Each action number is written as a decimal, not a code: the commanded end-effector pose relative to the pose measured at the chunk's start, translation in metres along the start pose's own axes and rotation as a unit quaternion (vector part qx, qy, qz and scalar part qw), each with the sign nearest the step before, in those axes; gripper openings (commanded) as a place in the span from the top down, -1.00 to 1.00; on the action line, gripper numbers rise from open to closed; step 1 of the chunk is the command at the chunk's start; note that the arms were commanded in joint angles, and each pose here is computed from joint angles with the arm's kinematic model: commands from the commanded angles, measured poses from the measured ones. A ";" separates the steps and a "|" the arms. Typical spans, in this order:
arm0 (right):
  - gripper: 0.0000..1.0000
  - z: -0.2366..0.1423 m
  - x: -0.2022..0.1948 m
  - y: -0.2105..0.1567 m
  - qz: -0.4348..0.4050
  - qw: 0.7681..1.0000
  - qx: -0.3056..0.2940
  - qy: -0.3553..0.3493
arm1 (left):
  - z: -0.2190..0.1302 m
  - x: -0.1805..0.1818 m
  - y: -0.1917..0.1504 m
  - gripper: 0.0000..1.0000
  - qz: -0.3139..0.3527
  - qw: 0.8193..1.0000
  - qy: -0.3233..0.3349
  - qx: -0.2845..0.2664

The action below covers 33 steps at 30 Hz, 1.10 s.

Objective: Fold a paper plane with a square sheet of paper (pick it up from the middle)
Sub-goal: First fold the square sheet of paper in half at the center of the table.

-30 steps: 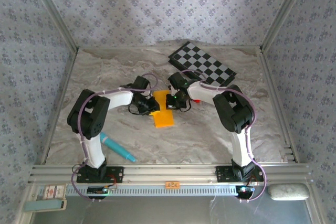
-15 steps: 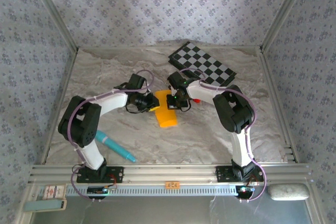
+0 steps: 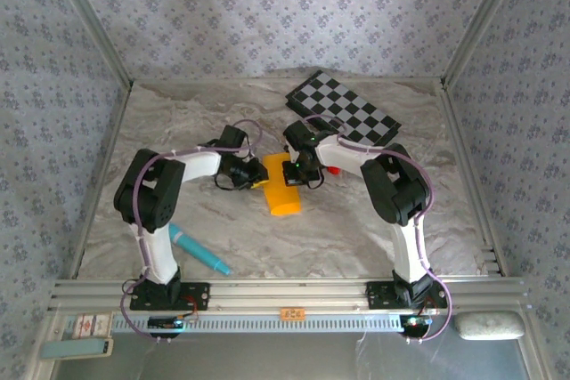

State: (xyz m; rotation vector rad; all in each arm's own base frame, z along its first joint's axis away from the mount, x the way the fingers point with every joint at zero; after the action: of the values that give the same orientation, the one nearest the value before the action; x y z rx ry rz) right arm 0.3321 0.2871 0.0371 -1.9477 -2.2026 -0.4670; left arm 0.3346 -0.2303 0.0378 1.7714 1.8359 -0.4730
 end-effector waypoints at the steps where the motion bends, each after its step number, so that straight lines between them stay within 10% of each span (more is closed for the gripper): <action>1: 0.85 0.027 -0.069 -0.048 -0.004 0.985 0.103 -0.141 | -0.013 0.032 -0.001 0.63 0.011 0.998 0.062 -0.005; 13: 0.85 0.027 -0.063 -0.045 -0.012 0.986 0.108 -0.128 | -0.022 -0.055 0.013 0.63 0.076 0.992 -0.091 -0.038; 23: 0.85 0.030 -0.067 -0.050 -0.015 0.985 0.120 -0.126 | 0.017 -0.016 0.018 0.63 0.071 0.997 -0.017 -0.005; 33: 0.84 0.029 -0.073 -0.049 -0.018 0.984 0.124 -0.130 | -0.014 0.036 0.036 0.64 0.060 0.998 0.026 -0.023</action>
State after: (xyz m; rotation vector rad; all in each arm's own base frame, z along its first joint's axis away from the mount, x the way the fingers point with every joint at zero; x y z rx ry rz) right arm 0.3329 0.2819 0.0368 -1.8645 -2.3051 -0.4204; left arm 0.3646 -0.2236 0.0377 1.8199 1.6788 -0.4393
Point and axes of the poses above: each hand's point on the last joint's axis, 136 mm out from that joint toward the fingers, its own z axis out along the fingers, its own x axis along the line the jaws close on, y = z × x, the point moved 2 cm from there along -z, back along the fingers, and after that the axes turned 8 degrees about z, right-handed, at the moved point
